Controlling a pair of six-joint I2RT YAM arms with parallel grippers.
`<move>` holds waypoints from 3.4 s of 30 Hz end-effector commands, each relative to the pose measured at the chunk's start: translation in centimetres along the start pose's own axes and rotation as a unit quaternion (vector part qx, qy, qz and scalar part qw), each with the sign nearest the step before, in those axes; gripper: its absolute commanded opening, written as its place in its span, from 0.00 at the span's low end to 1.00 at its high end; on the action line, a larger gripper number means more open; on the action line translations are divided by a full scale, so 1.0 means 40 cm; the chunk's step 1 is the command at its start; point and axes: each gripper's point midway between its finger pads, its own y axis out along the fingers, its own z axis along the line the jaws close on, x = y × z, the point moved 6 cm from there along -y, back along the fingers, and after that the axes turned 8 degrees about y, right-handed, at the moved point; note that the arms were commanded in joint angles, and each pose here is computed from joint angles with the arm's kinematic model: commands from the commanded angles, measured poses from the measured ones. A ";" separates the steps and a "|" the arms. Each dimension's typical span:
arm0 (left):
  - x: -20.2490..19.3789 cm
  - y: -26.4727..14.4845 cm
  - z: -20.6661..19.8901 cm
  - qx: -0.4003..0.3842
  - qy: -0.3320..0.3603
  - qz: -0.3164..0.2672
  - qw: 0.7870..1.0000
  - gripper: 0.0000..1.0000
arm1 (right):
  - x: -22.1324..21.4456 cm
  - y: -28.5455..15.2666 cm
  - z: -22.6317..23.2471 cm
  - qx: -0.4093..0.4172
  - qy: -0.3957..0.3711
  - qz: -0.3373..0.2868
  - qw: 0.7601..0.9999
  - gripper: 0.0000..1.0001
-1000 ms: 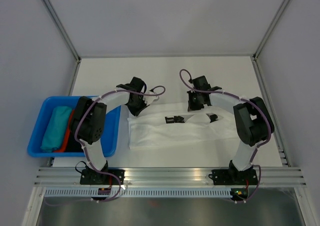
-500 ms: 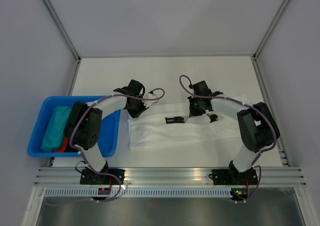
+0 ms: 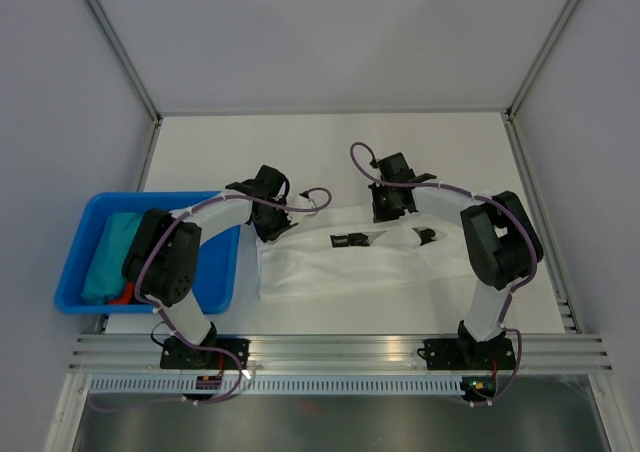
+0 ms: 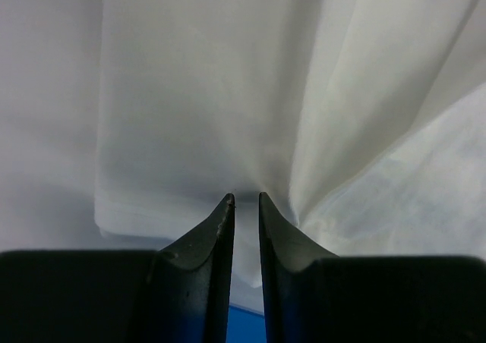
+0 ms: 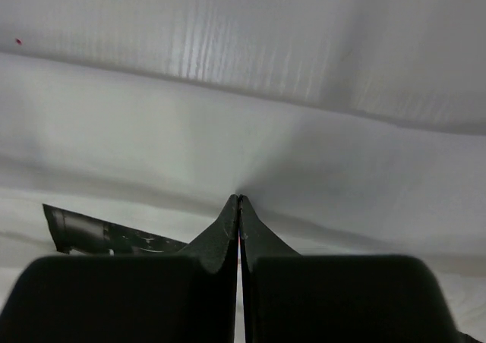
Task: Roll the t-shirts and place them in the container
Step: Fold the tshirt
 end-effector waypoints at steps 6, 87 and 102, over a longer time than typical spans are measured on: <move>-0.024 0.015 -0.022 -0.001 0.035 0.007 0.999 0.23 | -0.050 -0.023 -0.018 0.010 -0.019 0.013 1.000 0.00; 0.065 0.030 -0.046 0.016 0.026 -0.026 0.999 0.23 | -0.075 -0.195 -0.177 -0.048 0.015 0.018 0.999 0.00; 0.069 0.026 -0.045 0.016 0.029 -0.032 0.999 0.23 | -0.047 -0.162 -0.294 -0.049 0.169 -0.029 0.984 0.00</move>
